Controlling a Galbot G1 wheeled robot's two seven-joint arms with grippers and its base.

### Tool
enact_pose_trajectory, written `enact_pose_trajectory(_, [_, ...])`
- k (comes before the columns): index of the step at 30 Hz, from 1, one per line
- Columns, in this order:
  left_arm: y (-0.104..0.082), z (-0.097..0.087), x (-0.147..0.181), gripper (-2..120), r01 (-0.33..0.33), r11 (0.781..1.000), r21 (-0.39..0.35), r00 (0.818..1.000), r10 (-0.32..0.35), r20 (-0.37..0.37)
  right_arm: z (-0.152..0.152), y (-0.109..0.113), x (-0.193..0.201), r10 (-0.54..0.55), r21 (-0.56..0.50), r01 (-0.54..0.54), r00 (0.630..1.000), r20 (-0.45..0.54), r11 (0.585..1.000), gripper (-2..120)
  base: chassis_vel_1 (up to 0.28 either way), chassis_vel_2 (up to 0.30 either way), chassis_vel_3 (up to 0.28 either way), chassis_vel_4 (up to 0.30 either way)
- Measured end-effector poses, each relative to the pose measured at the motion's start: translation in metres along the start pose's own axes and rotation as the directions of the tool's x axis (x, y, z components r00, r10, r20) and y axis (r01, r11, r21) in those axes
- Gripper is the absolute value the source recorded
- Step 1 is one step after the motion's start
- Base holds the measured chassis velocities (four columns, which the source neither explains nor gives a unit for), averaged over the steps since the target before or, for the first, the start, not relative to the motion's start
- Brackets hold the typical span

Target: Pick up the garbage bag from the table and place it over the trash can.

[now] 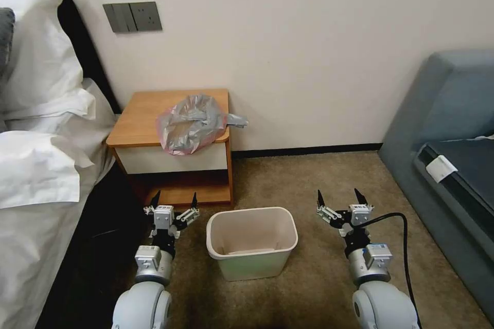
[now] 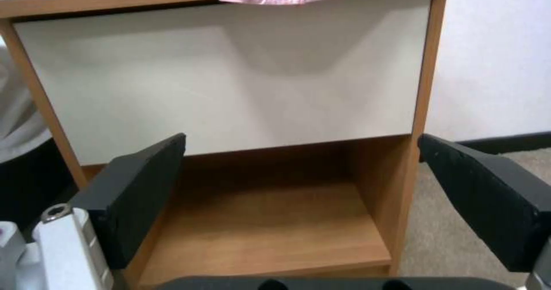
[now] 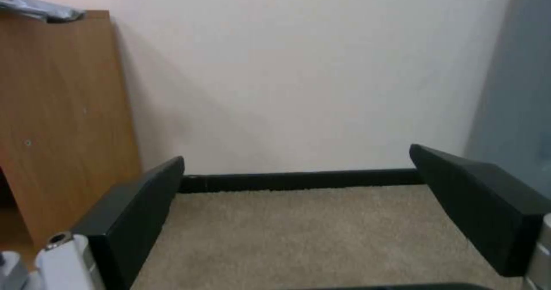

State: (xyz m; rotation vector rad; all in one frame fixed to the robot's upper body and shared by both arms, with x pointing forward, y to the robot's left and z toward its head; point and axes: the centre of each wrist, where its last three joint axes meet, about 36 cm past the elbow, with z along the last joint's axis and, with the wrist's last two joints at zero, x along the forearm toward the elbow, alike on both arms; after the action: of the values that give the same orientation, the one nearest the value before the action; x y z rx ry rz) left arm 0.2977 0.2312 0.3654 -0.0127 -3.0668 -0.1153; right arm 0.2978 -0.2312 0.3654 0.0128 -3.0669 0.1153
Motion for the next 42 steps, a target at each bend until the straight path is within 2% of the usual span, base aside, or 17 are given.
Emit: enact_pose_trajectory(42, [0.0000, 0.0000, 0.0000, 100, 0.000, 1.000, 0.000, 1.000, 0.000, 0.000, 0.0000, 0.0000, 0.0000, 0.000, 0.000, 0.000, 1.000, 0.000, 1.000, 100, 0.000, 0.000, 0.000, 0.000])
